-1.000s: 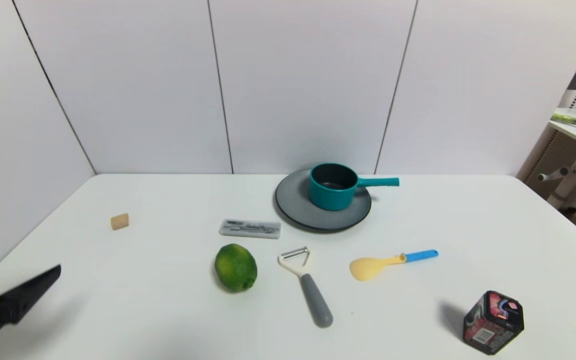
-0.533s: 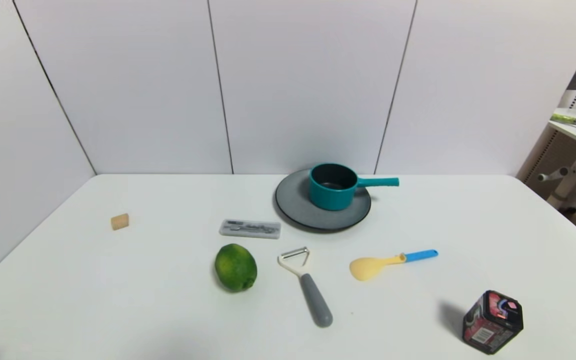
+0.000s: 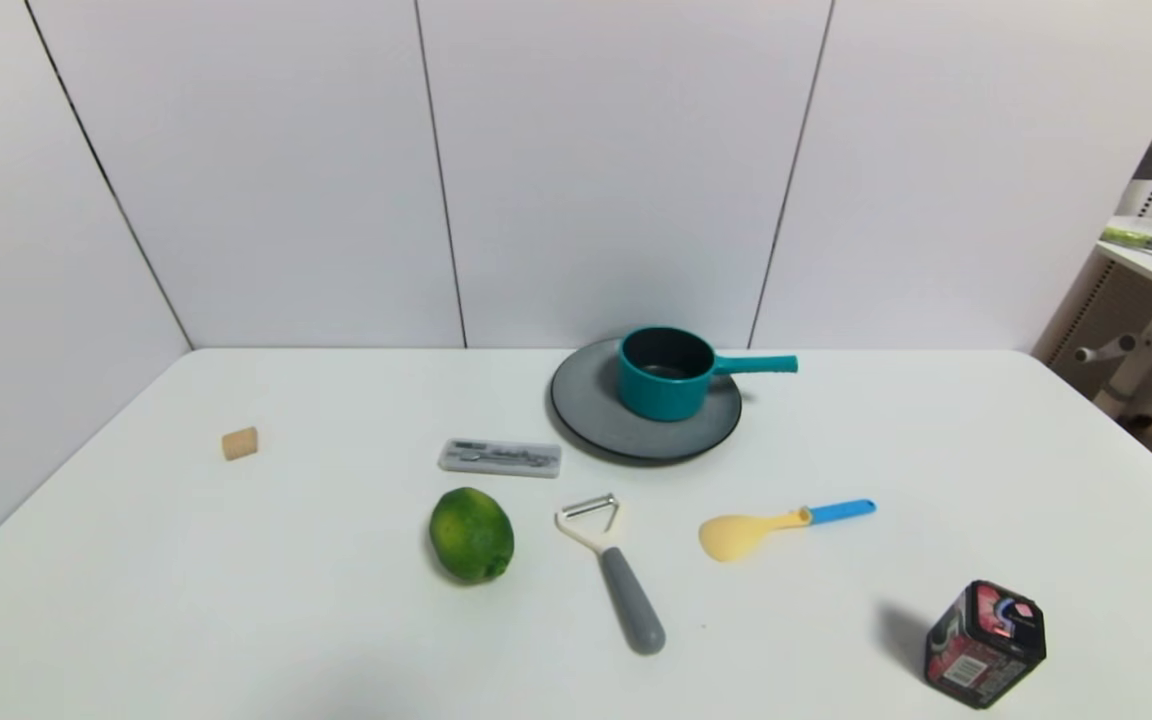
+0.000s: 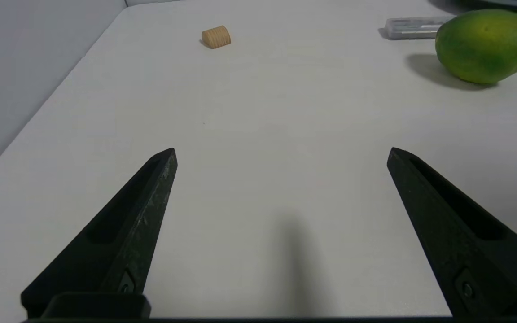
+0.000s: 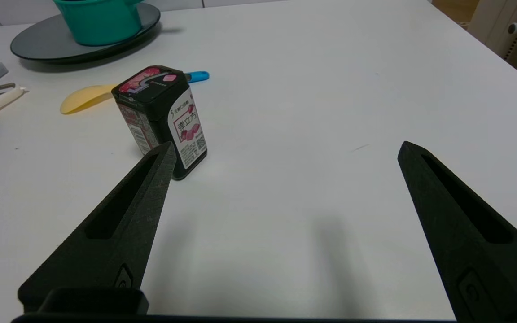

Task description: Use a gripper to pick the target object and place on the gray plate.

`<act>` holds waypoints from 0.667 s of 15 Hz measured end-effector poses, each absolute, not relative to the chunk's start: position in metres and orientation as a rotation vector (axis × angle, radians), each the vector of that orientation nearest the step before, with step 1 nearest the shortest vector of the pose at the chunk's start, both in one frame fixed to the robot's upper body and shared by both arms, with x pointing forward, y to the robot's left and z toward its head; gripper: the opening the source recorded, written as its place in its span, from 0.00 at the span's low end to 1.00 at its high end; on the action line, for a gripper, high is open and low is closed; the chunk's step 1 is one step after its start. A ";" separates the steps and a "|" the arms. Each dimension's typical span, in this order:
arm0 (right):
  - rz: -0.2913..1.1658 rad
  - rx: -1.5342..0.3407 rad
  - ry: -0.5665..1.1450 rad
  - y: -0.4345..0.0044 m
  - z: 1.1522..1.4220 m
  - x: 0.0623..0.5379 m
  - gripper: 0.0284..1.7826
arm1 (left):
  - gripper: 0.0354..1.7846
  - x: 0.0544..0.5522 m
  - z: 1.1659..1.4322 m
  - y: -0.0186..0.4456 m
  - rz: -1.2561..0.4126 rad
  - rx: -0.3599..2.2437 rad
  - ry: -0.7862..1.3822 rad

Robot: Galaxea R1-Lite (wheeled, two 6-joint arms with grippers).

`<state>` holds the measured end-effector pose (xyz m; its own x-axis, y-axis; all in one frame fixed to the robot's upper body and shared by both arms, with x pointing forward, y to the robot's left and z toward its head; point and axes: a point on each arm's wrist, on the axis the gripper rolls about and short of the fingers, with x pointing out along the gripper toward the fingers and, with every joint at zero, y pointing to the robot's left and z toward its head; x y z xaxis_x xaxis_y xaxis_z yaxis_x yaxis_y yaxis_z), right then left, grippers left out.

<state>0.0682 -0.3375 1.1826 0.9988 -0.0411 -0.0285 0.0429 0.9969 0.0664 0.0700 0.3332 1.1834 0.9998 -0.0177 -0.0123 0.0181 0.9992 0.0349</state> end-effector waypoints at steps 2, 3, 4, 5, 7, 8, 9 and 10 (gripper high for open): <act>-0.042 0.067 0.027 -0.337 1.183 0.068 0.96 | 0.94 0.069 1.183 0.333 -0.007 0.007 0.004; -0.042 0.067 0.027 -0.337 1.183 0.068 0.96 | 0.94 0.069 1.183 0.333 -0.004 0.004 0.001; -0.042 0.067 0.027 -0.337 1.183 0.068 0.96 | 0.94 0.069 1.183 0.334 -0.004 0.003 0.000; -0.042 0.067 0.027 -0.337 1.183 0.068 0.96 | 0.94 0.069 1.182 0.334 -0.003 0.003 0.000; -0.042 0.067 0.027 -0.337 1.183 0.068 0.96 | 0.94 0.069 1.182 0.334 -0.003 0.003 -0.001; -0.042 0.067 0.026 -0.337 1.183 0.068 0.96 | 0.94 0.069 1.182 0.334 -0.003 0.003 -0.001; -0.042 0.067 0.026 -0.337 1.183 0.068 0.96 | 0.94 0.069 1.182 0.334 -0.003 0.003 -0.001; -0.042 0.066 0.026 -0.337 1.183 0.068 0.96 | 0.94 0.069 1.182 0.334 -0.003 0.003 -0.001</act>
